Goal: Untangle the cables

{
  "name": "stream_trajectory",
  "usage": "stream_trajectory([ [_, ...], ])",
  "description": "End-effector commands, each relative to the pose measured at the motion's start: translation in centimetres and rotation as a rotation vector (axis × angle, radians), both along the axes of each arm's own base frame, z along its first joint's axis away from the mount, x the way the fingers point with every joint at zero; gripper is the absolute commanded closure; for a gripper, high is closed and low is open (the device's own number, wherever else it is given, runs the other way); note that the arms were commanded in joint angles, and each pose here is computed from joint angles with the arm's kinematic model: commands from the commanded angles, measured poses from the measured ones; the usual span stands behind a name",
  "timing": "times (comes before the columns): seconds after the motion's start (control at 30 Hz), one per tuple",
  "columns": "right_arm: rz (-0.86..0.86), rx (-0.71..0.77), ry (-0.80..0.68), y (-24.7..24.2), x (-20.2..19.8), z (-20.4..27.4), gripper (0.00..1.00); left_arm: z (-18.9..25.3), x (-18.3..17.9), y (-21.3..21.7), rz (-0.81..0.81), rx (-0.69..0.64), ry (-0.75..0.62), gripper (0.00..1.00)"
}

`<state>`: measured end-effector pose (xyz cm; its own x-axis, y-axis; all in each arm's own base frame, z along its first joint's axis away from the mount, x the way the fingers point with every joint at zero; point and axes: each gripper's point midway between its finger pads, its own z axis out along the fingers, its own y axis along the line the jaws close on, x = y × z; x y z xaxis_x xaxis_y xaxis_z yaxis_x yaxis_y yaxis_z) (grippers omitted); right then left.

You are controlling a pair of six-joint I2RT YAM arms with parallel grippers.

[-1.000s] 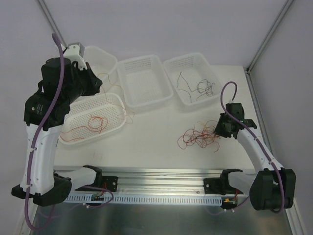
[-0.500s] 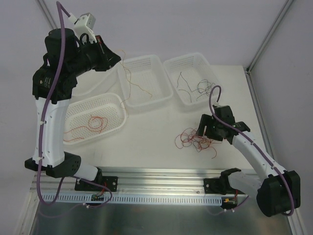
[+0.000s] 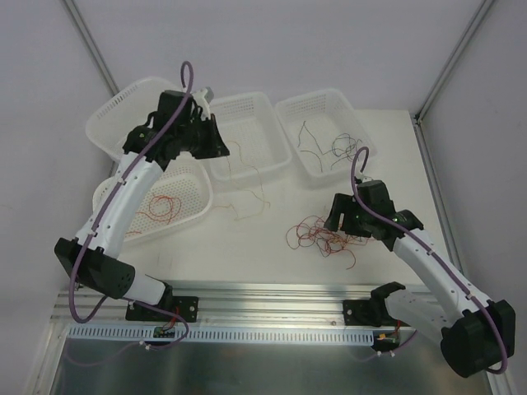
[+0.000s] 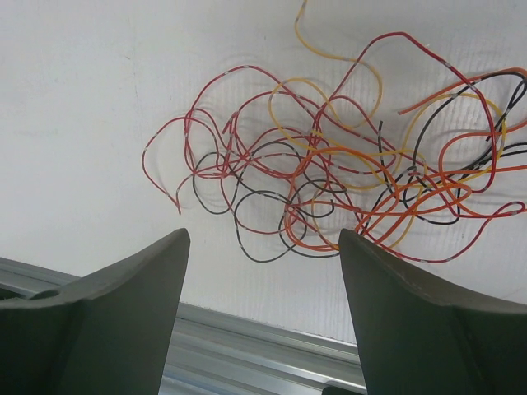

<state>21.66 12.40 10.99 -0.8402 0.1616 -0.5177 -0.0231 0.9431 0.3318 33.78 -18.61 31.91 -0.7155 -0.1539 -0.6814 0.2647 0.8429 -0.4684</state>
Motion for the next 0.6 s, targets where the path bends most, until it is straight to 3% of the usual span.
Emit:
stream_trajectory([
  [0.0,-0.014,0.002,-0.021,-0.1,-0.1,0.3,0.23,-2.1,-1.1,-2.0,-0.057,0.06,-0.036,1.0],
  [0.13,-0.017,0.003,-0.024,-0.2,-0.3,0.4,0.23,-1.5,-3.3,-5.2,-0.161,0.051,-0.057,1.0],
  [0.3,-0.028,-0.01,-0.048,-0.7,-0.3,0.9,0.22,6.4,-5.3,-8.1,-0.302,-0.108,-0.182,1.0],
  [0.47,-0.029,-0.006,-0.063,-0.9,-0.6,1.4,0.22,13.9,-5.0,-7.6,-0.282,-0.151,-0.377,1.0],
  [0.57,-0.031,-0.004,-0.069,-0.9,-0.7,1.7,0.22,16.7,-3.2,-5.7,-0.162,-0.096,-0.49,1.0],
])
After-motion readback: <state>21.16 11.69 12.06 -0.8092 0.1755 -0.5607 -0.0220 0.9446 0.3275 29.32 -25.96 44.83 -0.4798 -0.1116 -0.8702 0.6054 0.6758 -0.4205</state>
